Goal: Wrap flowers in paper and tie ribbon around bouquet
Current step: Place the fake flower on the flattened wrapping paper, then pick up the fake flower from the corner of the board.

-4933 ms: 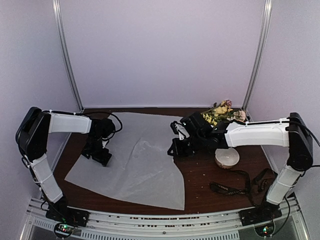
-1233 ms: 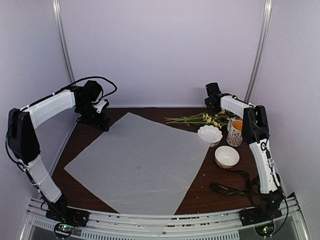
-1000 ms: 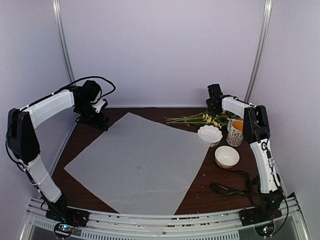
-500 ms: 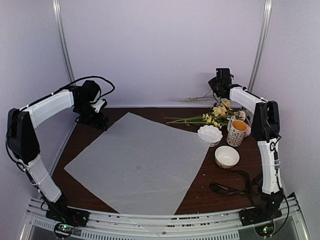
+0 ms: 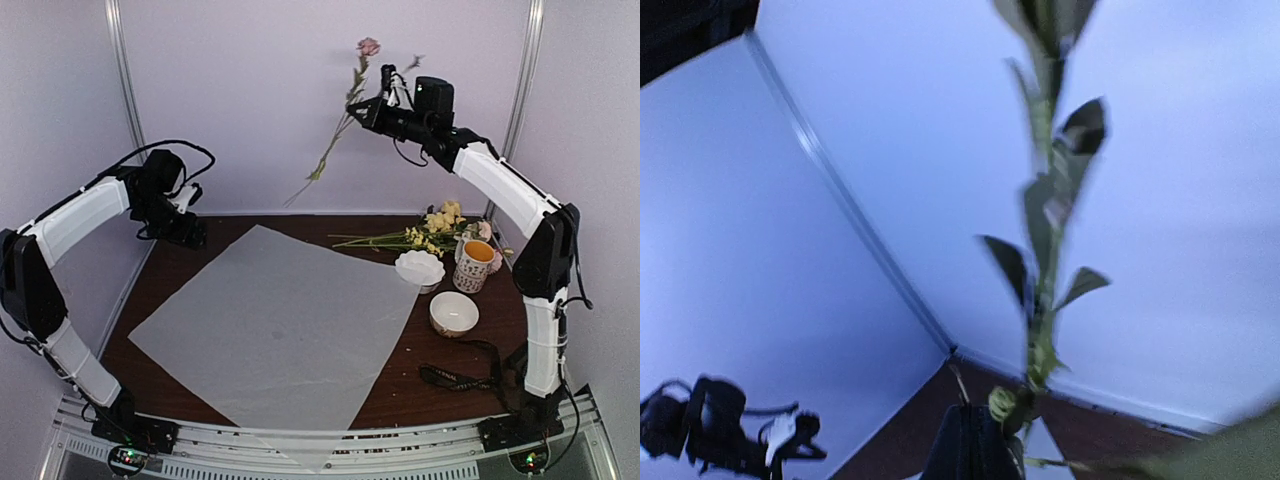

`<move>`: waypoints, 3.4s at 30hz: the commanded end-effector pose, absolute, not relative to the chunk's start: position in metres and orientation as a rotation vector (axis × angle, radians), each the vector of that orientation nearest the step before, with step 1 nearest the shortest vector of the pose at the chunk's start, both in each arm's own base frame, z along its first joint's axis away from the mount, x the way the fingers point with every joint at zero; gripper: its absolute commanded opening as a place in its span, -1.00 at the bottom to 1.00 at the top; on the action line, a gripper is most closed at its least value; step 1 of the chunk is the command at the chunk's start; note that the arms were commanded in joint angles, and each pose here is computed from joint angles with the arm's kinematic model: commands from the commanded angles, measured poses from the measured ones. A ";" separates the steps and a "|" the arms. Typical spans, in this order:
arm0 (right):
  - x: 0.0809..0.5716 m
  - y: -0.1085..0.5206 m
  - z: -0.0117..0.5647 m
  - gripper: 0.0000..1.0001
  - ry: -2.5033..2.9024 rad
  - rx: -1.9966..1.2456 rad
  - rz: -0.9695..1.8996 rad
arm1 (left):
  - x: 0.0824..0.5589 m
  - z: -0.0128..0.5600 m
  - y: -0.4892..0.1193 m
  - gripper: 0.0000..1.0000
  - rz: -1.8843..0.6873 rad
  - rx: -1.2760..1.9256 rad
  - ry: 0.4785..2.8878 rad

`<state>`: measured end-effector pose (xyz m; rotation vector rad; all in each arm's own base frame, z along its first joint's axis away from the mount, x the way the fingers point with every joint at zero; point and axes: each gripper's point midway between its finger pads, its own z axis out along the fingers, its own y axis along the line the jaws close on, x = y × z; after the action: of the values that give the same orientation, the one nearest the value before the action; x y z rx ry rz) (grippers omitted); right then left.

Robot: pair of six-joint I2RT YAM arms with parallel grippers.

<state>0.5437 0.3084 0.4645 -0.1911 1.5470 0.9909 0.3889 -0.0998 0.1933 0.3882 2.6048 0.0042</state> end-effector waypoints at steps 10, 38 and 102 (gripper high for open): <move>0.394 0.489 0.358 -1.00 1.759 -0.852 1.473 | 0.400 0.217 -0.080 0.86 -0.076 0.230 2.516; 0.500 0.420 0.219 0.01 2.174 -0.238 1.091 | 0.399 0.204 -0.079 0.85 -0.063 0.242 2.561; 0.591 -0.101 0.172 -1.00 2.333 0.499 -0.026 | 0.406 0.169 -0.070 0.85 0.047 0.277 2.668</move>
<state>0.5894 -0.0948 0.0842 0.6485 2.4793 0.0279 0.4006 -0.0691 0.1561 0.2667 2.7049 0.0392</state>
